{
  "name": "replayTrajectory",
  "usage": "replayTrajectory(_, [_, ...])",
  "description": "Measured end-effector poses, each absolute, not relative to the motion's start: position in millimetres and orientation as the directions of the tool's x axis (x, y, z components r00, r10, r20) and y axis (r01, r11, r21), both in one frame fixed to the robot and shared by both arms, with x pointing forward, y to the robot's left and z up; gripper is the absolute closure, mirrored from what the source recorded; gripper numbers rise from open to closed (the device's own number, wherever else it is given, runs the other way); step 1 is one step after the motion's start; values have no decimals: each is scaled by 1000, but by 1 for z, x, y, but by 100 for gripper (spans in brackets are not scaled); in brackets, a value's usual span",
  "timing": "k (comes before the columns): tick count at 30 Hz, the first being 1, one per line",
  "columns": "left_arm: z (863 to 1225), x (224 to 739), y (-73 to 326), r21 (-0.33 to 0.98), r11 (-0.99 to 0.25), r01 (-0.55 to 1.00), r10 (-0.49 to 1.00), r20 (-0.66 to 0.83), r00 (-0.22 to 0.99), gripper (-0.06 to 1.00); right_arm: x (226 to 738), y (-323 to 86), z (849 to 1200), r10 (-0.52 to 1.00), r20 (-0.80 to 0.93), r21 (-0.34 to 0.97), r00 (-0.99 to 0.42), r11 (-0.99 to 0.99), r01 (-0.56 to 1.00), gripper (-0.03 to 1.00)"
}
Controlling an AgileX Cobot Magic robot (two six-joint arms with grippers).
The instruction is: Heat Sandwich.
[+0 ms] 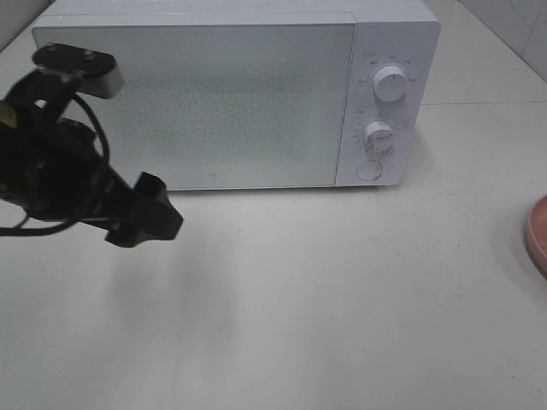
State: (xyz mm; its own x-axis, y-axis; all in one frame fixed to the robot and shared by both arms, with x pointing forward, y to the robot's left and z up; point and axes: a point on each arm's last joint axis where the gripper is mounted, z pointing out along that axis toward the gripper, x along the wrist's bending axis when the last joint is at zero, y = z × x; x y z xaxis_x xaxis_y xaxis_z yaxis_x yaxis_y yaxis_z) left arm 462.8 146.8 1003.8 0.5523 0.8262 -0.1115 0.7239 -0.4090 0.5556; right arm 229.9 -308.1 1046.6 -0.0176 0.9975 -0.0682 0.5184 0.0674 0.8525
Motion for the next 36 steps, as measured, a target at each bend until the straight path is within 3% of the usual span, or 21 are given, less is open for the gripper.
replayTrajectory(16, [1044, 426, 276, 612, -52, 789, 984, -102, 144, -3, 230, -308, 1047, 998, -68, 852, -18, 67, 518, 20])
replayTrajectory(26, [1067, 372, 299, 676, 18, 736, 997, -71, 41, -3, 230, -308, 1047, 998, -68, 852, -18, 67, 518, 20])
replayTrajectory(36, [1054, 319, 296, 715, 31, 699, 997, -71, 29, -3, 230, -308, 1047, 998, -68, 852, -18, 67, 518, 20])
